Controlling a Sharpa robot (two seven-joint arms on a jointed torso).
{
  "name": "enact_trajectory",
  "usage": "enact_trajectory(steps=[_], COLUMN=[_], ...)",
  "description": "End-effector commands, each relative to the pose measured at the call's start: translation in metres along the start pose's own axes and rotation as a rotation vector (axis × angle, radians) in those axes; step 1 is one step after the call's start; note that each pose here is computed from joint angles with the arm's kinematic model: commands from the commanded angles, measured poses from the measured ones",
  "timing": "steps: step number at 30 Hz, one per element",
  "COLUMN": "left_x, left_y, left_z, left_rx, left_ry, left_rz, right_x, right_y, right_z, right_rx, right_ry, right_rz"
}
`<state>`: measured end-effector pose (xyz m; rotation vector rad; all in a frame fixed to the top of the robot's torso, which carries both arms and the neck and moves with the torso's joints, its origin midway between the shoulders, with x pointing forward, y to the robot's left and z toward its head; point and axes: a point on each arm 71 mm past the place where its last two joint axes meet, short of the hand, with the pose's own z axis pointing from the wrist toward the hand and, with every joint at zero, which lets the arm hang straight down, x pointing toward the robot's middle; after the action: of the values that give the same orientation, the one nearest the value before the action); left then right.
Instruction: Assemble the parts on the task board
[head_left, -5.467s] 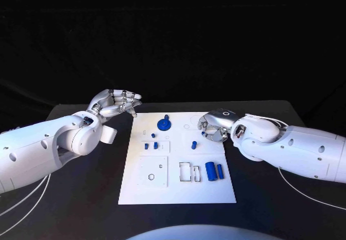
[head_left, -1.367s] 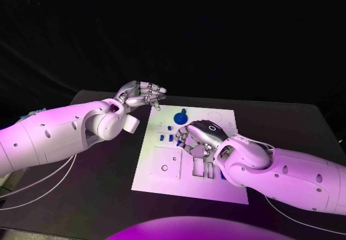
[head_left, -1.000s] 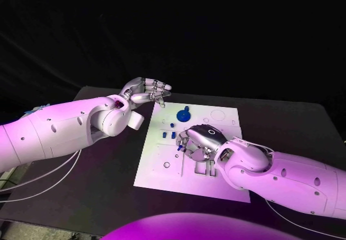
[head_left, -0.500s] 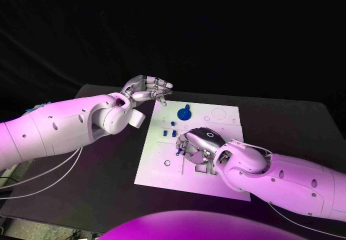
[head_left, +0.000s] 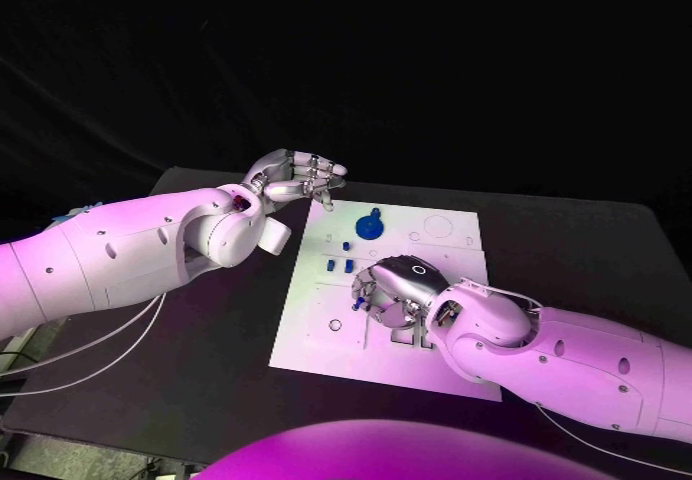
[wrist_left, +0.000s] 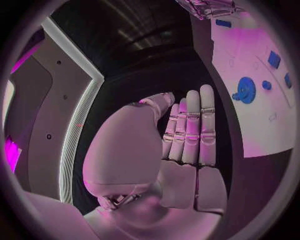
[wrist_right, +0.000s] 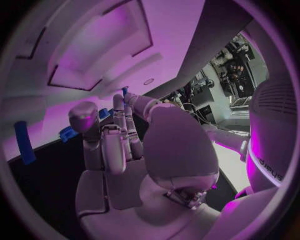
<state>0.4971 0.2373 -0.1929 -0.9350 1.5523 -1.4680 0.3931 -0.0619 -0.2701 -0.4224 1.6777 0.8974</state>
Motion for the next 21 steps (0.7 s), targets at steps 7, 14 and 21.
enact_trajectory(steps=[7, 14, 21], left_x=[0.0025, 0.0024, 0.0022], left_y=[-0.0013, -0.0012, -0.0009], left_z=[0.0006, 0.0005, 0.0004], left_rx=[0.006, 0.003, -0.002], left_ry=[0.017, 0.017, 0.018], left_rz=[-0.011, -0.011, -0.011], right_x=[0.0055, 0.0086, 0.0104], right_y=[0.0011, 0.0037, 0.0069], right_z=[0.0021, 0.0028, 0.0031], right_rx=[-0.003, -0.008, -0.016], right_ry=[0.032, 0.064, 0.083], right_rz=[-0.023, -0.034, -0.040])
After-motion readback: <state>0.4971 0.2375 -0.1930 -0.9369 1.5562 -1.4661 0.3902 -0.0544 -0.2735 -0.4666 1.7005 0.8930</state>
